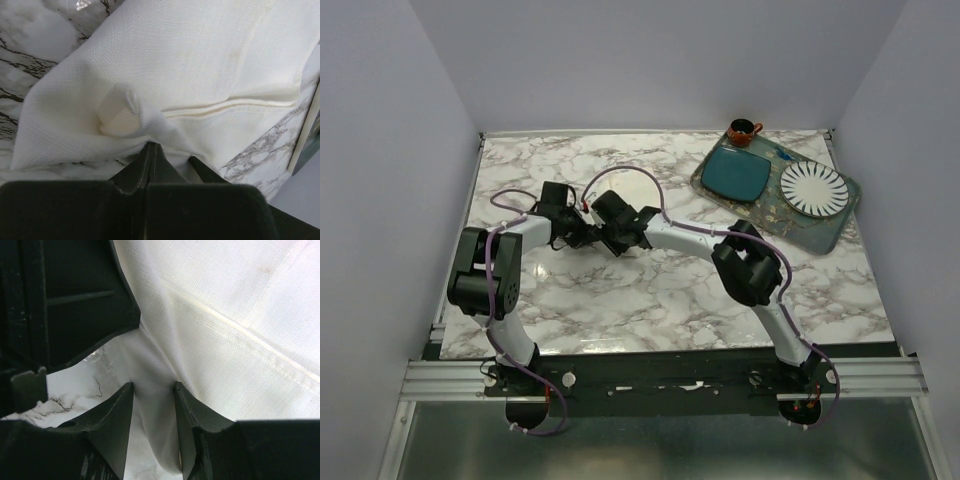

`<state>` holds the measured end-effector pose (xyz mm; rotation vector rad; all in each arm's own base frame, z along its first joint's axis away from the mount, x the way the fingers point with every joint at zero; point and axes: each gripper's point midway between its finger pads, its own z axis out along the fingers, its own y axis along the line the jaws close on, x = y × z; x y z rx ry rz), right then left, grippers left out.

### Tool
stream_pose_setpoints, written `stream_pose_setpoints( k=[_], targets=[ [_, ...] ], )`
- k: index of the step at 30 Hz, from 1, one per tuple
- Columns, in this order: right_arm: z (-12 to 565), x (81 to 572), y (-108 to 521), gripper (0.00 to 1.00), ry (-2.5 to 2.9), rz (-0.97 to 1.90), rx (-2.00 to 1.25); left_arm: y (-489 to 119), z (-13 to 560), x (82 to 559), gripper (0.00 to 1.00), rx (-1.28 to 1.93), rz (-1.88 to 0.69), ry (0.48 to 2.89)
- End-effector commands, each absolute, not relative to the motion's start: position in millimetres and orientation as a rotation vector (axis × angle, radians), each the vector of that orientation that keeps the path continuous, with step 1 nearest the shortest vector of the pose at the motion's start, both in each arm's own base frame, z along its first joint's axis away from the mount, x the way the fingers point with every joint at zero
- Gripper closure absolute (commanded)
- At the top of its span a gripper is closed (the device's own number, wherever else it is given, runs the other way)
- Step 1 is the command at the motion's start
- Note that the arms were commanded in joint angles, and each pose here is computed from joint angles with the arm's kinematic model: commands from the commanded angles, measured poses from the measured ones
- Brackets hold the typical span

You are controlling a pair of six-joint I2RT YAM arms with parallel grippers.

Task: Fold the napkin, place the utensils inside, and roll it up
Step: Roll the napkin with the utensil

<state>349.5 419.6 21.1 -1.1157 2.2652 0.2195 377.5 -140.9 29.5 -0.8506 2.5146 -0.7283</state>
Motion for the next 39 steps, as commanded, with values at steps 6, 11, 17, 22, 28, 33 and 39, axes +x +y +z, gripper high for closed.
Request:
stream_pose_setpoints(
  k=[6, 11, 17, 22, 28, 33, 39],
  targets=[
    [-85, 294, 351, 0.83, 2.577, -0.016, -1.27, -102, 43, 361, 0.82, -0.852, -0.637, 2.5],
    [-64, 273, 387, 0.94, 2.628, 0.338, -1.251, -91, 71, 355, 0.66, -0.79, -0.6, 2.45],
    [-17, 253, 427, 0.99, 2.688, 1.0, -1.129, -103, 73, 329, 0.49, -0.797, -0.678, 2.462],
    [-1, 263, 426, 1.0, 2.748, 1.354, -0.937, -118, 68, 326, 0.41, -0.818, -0.705, 2.451],
    [2, 275, 421, 0.99, 2.796, 1.549, -0.787, -135, 54, 324, 0.4, -0.843, -0.672, 2.515],
    [1, 281, 416, 1.0, 2.807, 1.619, -0.721, -125, 43, 325, 0.4, -0.898, -0.567, 2.532],
    [0, 285, 416, 1.0, 2.803, 1.585, -0.721, -112, 29, 334, 0.46, -0.919, -0.428, 2.567]
  ],
)
